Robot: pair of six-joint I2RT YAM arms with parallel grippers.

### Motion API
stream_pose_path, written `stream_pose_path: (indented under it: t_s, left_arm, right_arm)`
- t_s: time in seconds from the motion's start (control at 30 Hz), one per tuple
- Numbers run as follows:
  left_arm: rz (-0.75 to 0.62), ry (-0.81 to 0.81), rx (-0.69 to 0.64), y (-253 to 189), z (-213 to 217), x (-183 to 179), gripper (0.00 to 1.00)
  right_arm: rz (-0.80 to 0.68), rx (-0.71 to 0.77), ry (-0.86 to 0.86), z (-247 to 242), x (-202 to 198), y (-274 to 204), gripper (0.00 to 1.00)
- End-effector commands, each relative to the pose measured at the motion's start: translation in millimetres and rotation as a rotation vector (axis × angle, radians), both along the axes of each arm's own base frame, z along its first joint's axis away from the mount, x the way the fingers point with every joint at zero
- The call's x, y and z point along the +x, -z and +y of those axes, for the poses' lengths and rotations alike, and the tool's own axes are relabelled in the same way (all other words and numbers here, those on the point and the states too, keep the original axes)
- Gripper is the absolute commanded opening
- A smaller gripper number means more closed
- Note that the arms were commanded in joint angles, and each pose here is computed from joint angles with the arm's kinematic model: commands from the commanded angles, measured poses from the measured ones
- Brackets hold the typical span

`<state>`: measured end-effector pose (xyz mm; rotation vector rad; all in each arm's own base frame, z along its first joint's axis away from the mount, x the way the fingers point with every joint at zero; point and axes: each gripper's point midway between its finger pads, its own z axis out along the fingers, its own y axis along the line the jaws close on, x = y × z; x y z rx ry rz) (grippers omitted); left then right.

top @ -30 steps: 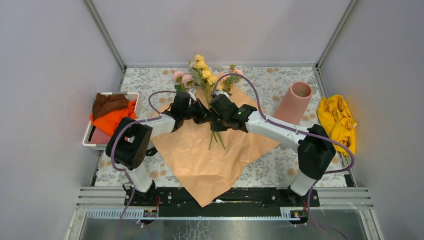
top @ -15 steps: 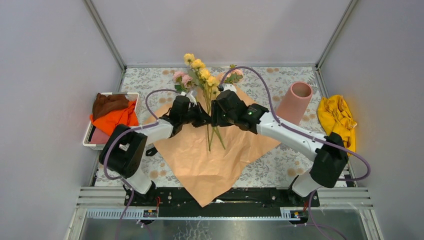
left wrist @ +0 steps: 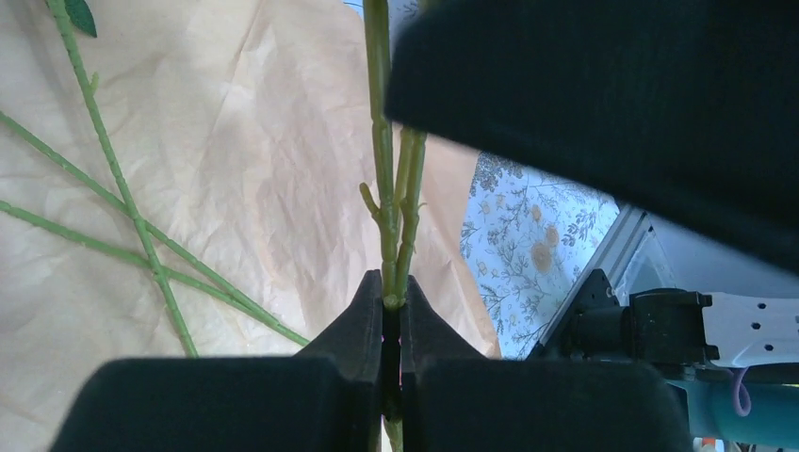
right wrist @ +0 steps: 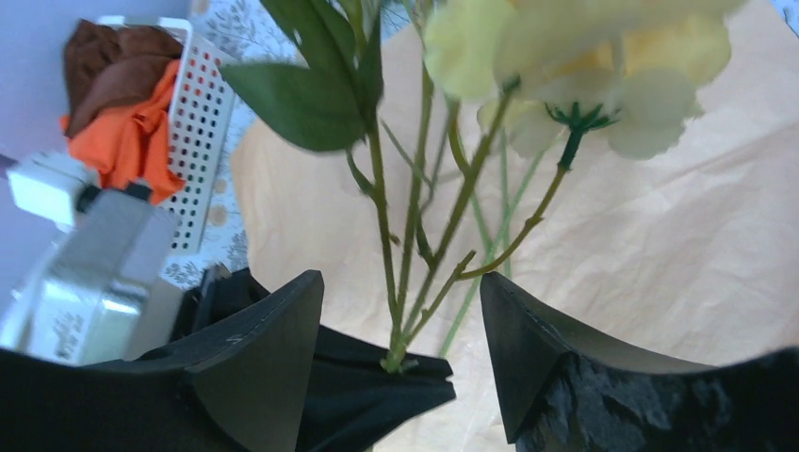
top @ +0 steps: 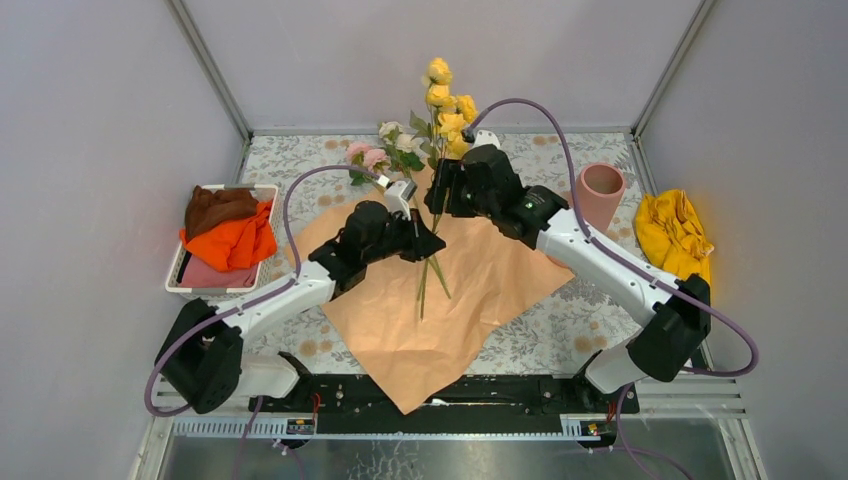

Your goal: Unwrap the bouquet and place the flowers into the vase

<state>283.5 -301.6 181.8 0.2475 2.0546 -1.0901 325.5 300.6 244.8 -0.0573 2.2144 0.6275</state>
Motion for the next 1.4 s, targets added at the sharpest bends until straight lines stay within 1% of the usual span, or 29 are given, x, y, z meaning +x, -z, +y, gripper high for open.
stream_pose_path:
  t_s: [0.0,0.1,0.27,0.43,0.53,0.6,0.67,0.77,0.87,0.9,1.0,1.17,1.23,1.33,1.37]
  left_arm:
    - [-0.062,-0.03,0.067,-3.2,7.9,-4.5,0.0]
    - [-0.072,-0.029,0.071,-9.1,8.3,-9.6,0.0]
    - [-0.096,-0.017,0.062,-20.0,5.7,-20.2,0.0]
    - [-0.119,-0.007,0.058,-30.1,3.4,-31.6,0.0]
    - [-0.13,-0.003,0.063,-32.5,3.4,-37.3,0.0]
    - [-0.129,-0.003,0.071,-31.7,4.1,-39.3,0.0]
    - [-0.127,-0.002,0.073,-30.8,3.8,-41.8,0.0]
    - [-0.122,0.0,0.08,-26.9,3.3,-44.5,0.0]
    - [-0.116,-0.001,0.086,-22.9,2.8,-46.4,0.0]
    - [-0.115,-0.002,0.088,-21.9,2.8,-47.1,0.0]
    - [-0.112,-0.003,0.093,-19.9,2.7,-48.2,0.0]
    - [-0.104,-0.027,0.108,-21.2,5.8,-45.5,0.0]
    - [-0.091,-0.04,0.131,-18.2,8.1,-43.8,0.02]
    - [-0.064,-0.057,0.16,-14.2,9.4,-41.0,0.08]
    - [-0.059,-0.054,0.161,-16.1,8.0,-40.7,0.13]
  right_arm:
    - [-0.107,0.077,-0.036,15.0,12.9,-45.4,0.7]
    - [-0.119,0.083,-0.027,13.9,17.8,-50.3,0.73]
    - [-0.124,0.075,-0.008,9.8,31.2,-52.6,0.73]
    - [-0.132,0.06,0.001,9.7,46.5,-58.2,0.72]
    - [-0.149,0.058,0.012,8.0,53.7,-65.3,0.7]
    - [-0.16,0.06,0.013,7.4,56.3,-71.6,0.63]
    - [-0.171,0.066,0.013,6.8,57.1,-78.1,0.51]
    - [-0.185,0.072,0.007,6.5,55.9,-86.1,0.38]
    - [-0.194,0.069,0.008,4.4,55.8,-90.5,0.23]
    - [-0.197,0.068,0.006,4.3,55.6,-91.9,0.16]
    - [-0.197,0.061,0.004,3.7,56.0,-92.7,0.0]
    - [-0.216,0.069,-0.006,4.2,55.2,-98.9,0.0]
    - [-0.235,0.069,-0.009,2.8,54.7,-104.7,0.0]
    - [-0.268,0.06,-0.003,-2.7,53.9,-115.0,0.0]
    - [-0.28,0.053,0.004,-5.7,53.8,-119.1,0.0]
